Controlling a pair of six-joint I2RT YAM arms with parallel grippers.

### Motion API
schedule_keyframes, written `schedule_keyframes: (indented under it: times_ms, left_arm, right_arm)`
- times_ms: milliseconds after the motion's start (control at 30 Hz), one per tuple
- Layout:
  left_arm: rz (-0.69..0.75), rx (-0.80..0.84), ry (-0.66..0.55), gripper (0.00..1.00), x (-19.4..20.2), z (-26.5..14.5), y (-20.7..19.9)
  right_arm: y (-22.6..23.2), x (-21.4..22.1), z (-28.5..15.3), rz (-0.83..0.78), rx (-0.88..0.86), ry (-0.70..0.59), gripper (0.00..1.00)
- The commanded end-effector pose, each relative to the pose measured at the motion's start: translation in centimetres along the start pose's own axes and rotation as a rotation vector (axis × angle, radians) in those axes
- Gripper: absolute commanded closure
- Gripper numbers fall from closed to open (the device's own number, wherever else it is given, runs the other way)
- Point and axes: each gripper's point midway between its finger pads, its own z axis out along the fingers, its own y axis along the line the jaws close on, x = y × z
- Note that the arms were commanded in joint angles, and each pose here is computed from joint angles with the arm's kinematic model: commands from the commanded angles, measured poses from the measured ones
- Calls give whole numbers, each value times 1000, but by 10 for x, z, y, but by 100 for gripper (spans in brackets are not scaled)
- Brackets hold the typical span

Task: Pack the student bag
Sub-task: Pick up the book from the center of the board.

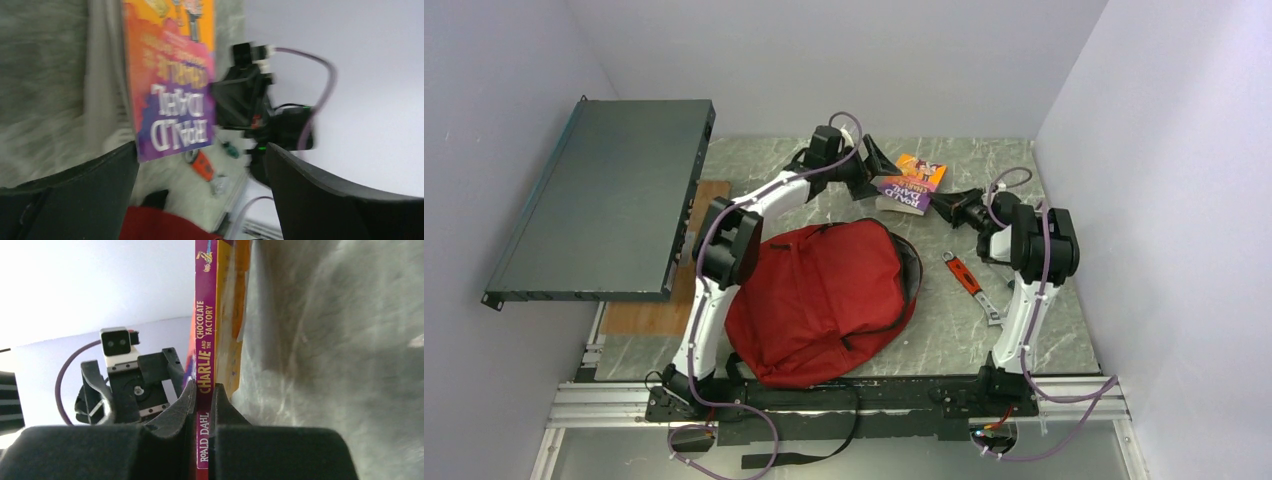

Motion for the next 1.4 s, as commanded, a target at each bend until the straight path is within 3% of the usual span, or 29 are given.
schedule_keyframes:
  times_ms: [0, 100, 233, 300, 367, 533, 767, 833, 867, 1033, 1067, 1100, 1133, 1367]
  left_arm:
    - [400, -166, -66, 0, -10, -59, -39]
    - [782, -305, -181, 0, -3, -93, -69]
    - [1472, -458, -301, 0, 43, -117, -106]
    - [1710, -483, -354, 0, 69, -121, -117]
    - [1844, -442, -391, 0, 89, -125, -134]
    - [2015, -347, -368, 0, 121, -128, -155]
    - [2060, -609, -444, 1, 97, -140, -145]
    - [2023, -661, -484, 5, 90, -148, -146]
    - [1999, -673, -500, 10, 88, -151, -147]
    - [1830, -686, -579, 62, 83, -175, -155]
    - [1780, -670, -591, 74, 83, -180, -160]
    - [1728, -651, -601, 92, 82, -186, -165]
    - [1663, -615, -606, 100, 83, -191, -170]
    - [1128, -136, -582, 100, 80, -243, -218]
  right_arm:
    - [76, 4, -11, -87, -80, 2, 100]
    - [95, 12, -22, -67, -24, 3, 100]
    - [125, 23, -40, -100, 45, -31, 100]
    - [146, 31, -52, -140, 69, -51, 100]
    - [160, 46, -58, -174, 83, -39, 100]
    - [191, 94, -73, -223, 81, -16, 100]
    - [223, 150, -90, -275, 47, 30, 100]
    - [226, 162, -93, -289, 48, 45, 100]
    - [227, 168, -93, -294, 44, 57, 100]
    - [242, 186, -97, -428, -7, 97, 100]
    - [245, 188, -96, -480, -13, 117, 88]
    - [250, 189, -97, -539, -5, 139, 68]
    - [252, 190, -96, -586, 2, 160, 61]
    - [261, 200, -121, -706, -112, 123, 16]
